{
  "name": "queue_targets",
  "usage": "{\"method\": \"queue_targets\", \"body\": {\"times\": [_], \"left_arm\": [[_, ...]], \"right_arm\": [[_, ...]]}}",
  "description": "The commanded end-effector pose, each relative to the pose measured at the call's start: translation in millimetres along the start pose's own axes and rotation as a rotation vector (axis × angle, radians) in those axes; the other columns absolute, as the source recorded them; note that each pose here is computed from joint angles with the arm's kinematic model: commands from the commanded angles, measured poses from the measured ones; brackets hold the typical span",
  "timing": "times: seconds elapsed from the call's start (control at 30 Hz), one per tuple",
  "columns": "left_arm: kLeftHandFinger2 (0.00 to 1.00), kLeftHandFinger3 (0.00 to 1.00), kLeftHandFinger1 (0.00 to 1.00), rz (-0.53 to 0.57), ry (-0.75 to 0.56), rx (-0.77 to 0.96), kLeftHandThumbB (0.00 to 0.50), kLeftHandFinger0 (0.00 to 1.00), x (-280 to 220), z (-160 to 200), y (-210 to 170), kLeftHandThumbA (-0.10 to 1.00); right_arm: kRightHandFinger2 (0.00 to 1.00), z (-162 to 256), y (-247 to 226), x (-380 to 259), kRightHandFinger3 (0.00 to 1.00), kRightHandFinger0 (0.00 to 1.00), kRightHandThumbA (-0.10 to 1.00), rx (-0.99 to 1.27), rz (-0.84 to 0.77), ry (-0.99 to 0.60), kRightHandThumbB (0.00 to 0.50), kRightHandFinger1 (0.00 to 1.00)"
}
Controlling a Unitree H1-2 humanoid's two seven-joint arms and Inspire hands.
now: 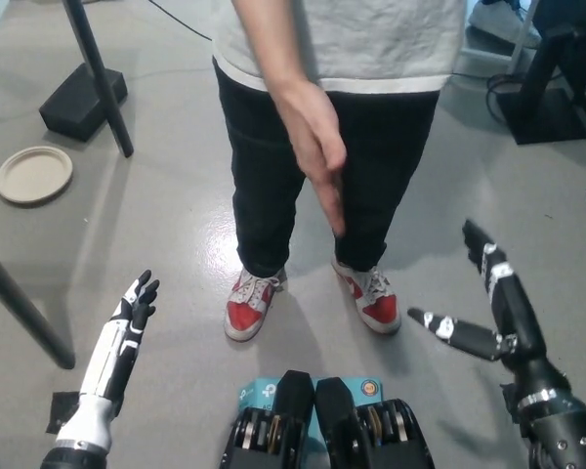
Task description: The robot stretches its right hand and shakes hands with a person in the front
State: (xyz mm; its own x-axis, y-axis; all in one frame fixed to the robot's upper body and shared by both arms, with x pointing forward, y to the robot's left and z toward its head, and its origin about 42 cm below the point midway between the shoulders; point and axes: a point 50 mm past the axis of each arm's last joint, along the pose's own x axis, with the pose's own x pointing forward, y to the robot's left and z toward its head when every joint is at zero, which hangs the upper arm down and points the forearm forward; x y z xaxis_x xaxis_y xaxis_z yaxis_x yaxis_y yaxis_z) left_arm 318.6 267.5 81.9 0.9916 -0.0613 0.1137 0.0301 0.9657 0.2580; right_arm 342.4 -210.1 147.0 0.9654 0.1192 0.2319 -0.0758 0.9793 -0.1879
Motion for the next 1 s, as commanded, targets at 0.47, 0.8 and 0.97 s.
{"method": "queue_targets", "body": {"times": [0.47, 0.8, 0.97], "left_arm": [[1.0, 1.0, 1.0, 0.036, -0.087, -0.011, 0.09, 1.0, 6, 10, 9, 1.0], [1.0, 1.0, 1.0, 0.046, -0.099, -0.017, 0.108, 1.0, 11, 15, 11, 1.0], [1.0, 1.0, 1.0, 0.048, -0.115, 0.002, 0.108, 1.0, 14, 19, 13, 1.0]], "right_arm": [[1.0, 166, 11, 79, 1.0, 1.0, 1.0, -0.127, 0.152, -0.232, 0.364, 1.0], [1.0, 160, 47, 148, 1.0, 1.0, 1.0, -0.193, 0.203, -0.148, 0.349, 1.0], [1.0, 154, 60, 167, 1.0, 1.0, 1.0, -0.175, 0.232, -0.074, 0.371, 1.0]]}}
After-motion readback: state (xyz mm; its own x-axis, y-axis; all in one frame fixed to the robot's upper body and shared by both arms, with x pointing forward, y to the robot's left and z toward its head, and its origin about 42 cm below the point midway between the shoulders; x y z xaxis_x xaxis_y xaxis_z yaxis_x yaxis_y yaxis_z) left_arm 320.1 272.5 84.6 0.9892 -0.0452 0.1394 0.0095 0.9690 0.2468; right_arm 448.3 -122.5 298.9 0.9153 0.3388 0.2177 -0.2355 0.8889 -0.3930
